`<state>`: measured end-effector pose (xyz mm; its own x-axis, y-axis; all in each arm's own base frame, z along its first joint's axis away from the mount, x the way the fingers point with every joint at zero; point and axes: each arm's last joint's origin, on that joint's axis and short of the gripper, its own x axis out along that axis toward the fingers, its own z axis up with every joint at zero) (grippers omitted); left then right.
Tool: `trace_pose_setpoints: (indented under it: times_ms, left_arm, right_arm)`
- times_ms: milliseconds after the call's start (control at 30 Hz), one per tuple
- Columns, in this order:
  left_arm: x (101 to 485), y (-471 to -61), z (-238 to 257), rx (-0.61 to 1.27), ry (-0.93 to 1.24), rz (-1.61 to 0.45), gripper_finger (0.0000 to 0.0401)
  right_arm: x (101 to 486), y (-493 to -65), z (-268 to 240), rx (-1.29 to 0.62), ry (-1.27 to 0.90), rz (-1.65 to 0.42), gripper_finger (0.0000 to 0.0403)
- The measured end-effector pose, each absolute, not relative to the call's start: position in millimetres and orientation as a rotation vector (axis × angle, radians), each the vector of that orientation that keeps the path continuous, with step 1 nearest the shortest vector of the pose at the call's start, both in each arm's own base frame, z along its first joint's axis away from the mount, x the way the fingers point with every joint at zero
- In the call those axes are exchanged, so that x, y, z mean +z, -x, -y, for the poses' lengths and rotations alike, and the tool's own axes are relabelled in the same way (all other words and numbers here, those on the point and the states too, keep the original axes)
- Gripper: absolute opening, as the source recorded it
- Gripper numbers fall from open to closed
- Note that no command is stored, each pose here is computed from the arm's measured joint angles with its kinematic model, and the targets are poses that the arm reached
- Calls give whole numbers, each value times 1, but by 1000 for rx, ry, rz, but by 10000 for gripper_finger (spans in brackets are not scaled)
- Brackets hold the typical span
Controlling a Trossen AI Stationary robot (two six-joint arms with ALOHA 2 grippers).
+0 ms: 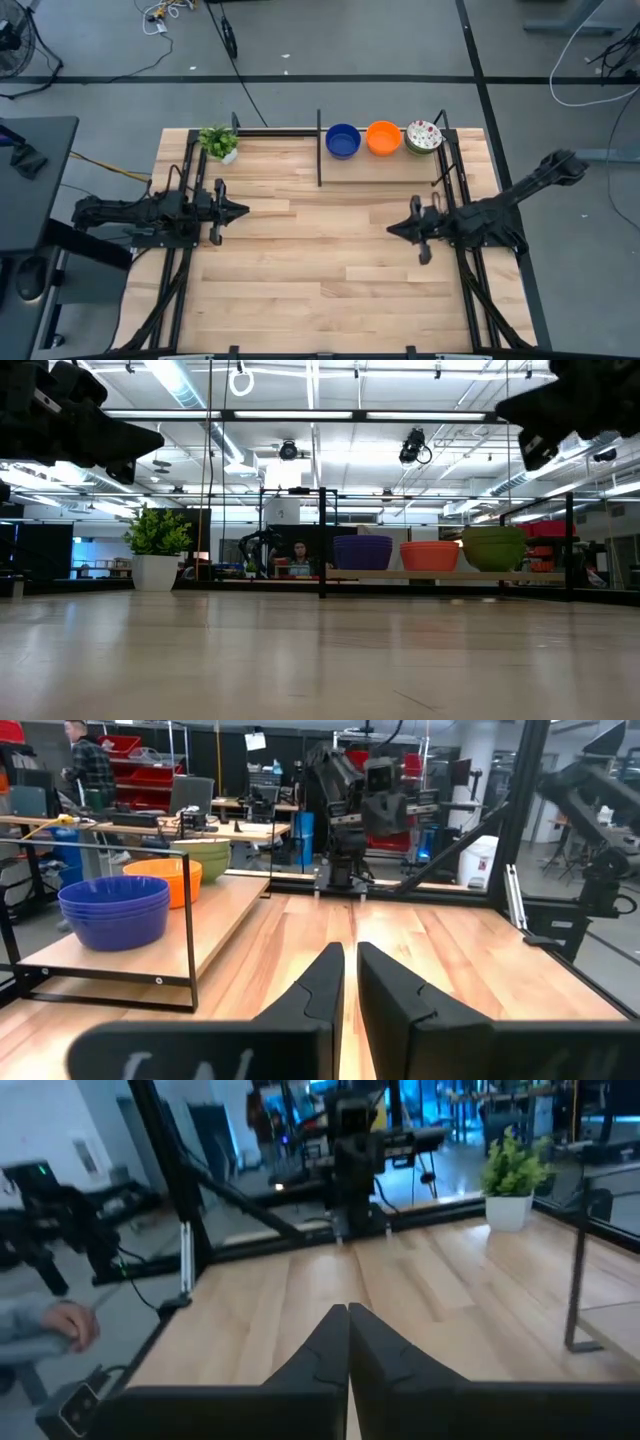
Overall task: Pick & Place Mini bowls
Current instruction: Return to Home Position
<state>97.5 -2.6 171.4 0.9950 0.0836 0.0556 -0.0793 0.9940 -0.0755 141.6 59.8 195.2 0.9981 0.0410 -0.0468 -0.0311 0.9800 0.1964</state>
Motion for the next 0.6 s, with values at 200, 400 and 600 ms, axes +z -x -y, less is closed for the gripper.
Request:
trace_pose_setpoints:
  times_ms: [200,400,600]
  left_arm:
    - [171,-98,3,82,74,61,39]
    - [171,-98,3,81,73,61,39]
    - [171,-98,3,81,73,61,39]
  right_arm:
    - [177,-114,-44,39,-245,62,6]
    - [178,-105,-35,73,-113,69,4]
    - [168,-98,-20,25,-83,-19,2]
